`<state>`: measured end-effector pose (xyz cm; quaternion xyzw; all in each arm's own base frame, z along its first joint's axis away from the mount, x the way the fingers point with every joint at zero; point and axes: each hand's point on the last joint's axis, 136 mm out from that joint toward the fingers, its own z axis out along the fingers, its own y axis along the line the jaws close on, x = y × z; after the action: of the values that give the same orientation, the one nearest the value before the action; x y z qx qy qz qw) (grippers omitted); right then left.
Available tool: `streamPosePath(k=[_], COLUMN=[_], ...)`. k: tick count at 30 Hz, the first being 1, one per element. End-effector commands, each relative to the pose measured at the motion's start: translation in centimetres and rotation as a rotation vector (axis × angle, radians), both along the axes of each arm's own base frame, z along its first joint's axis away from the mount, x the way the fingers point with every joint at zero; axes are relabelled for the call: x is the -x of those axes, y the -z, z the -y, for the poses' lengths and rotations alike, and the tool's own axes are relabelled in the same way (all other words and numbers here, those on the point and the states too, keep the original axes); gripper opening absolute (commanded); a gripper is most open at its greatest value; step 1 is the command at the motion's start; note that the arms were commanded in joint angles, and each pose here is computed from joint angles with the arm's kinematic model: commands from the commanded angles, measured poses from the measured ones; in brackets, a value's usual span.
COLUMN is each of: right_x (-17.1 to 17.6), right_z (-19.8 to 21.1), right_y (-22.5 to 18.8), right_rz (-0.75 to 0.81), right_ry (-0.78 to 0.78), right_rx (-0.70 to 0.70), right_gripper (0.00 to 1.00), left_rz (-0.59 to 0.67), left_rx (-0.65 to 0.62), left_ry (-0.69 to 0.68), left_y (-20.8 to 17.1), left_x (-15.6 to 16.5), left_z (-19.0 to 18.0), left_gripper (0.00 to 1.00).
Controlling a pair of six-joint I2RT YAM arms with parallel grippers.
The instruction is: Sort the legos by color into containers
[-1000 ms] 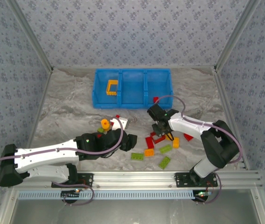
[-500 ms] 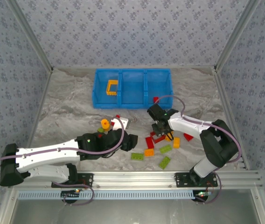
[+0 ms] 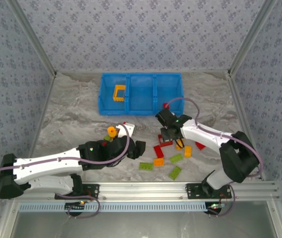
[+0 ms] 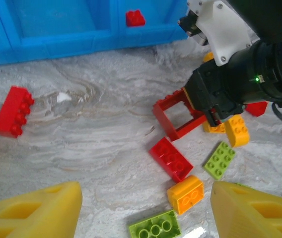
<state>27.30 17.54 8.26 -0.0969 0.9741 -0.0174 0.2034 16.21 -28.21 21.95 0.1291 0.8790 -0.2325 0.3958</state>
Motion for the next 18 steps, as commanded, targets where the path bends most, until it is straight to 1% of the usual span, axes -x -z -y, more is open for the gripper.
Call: streamPosePath(k=[1, 4, 7, 9, 12, 16, 18], right_x=[-2.1, -4.4, -6.9, -8.6, -11.5, -15.7, -17.6], right_z=[-1.3, -3.3, -5.8, -7.1, -8.4, -9.8, -10.4], right_y=[-5.9, -9.0, -10.4, -10.8, -11.0, -10.4, -10.1], right_rz=[0.139, 0.19, 0.212, 0.232, 0.248, 0.278, 0.288], right_ry=[0.104, 0.139, 0.165, 0.179, 0.208, 0.228, 0.234], right_rx=[-0.045, -0.077, -0.126, -0.134, -0.148, -0.155, -0.16], right_gripper=[0.0, 0.0, 0.0, 0.0, 0.0, 0.0, 0.0], left_rz=[0.082, 0.059, 0.026, 0.032, 0.061, 0.065, 0.073], left_rx=[0.076, 0.082, 0.089, 0.087, 0.045, -0.025, -0.038], left_ry=[0.005, -0.02, -0.065, -0.082, -0.142, -0.278, -0.316], left_y=[-5.5, -7.3, -8.7, -9.9, -11.5, -12.2, -12.1], left_x=[-0.4, -1.5, -3.6, -5.0, -7.6, -11.8, -13.7], left_z=[-0.1, -0.7, -1.6, -1.9, -3.0, -5.2, -5.7], left_gripper=[0.72, 0.73, 0.73, 0.73, 0.73, 0.73, 0.73])
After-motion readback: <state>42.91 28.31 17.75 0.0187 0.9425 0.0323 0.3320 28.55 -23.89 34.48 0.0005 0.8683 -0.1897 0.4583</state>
